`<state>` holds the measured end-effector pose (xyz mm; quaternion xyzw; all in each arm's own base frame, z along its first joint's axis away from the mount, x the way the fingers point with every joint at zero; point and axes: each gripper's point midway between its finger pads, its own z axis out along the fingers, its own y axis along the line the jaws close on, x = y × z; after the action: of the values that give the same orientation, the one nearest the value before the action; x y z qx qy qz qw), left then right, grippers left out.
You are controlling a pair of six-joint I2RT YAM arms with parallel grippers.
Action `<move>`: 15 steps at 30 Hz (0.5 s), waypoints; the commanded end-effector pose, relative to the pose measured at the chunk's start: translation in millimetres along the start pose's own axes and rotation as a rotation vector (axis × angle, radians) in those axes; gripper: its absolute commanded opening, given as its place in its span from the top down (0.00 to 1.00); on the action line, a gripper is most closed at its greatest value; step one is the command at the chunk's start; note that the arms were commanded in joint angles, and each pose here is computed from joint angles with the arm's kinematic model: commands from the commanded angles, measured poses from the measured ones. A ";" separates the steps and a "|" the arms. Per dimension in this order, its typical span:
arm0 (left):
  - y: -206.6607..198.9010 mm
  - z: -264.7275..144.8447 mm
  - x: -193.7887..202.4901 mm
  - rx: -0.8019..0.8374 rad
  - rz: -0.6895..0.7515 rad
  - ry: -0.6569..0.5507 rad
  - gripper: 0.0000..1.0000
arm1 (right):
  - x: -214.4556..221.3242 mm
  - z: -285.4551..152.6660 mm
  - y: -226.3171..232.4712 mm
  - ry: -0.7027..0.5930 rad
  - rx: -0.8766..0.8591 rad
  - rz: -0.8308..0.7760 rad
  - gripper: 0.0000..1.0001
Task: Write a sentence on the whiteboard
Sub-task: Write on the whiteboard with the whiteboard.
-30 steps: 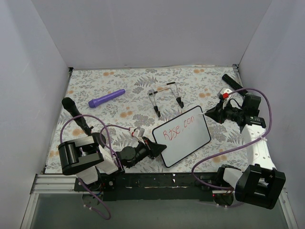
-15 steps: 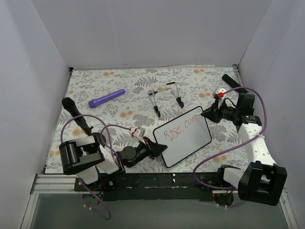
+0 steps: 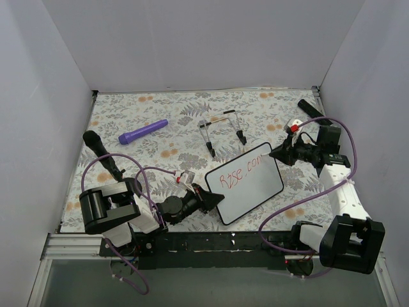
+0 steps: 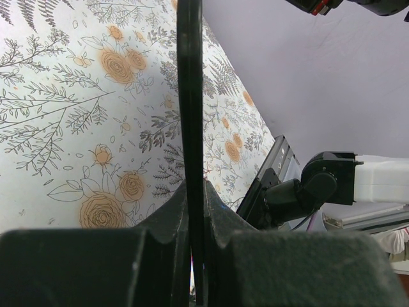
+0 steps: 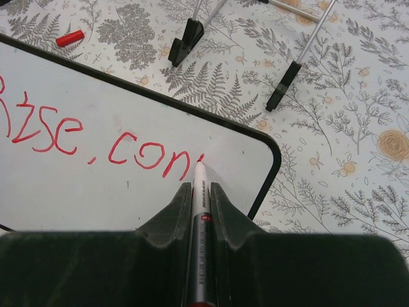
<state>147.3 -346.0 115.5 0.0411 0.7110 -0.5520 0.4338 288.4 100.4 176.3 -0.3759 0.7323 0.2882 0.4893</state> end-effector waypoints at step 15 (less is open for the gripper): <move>-30.4 -1.0 -17.0 0.131 0.014 -0.070 1.00 | 4.5 -2.5 -7.3 0.043 0.049 -0.023 0.99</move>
<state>147.5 -346.0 115.5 0.0346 0.7118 -0.5542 0.4301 278.4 99.6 162.4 -0.3780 0.7465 0.2936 0.4623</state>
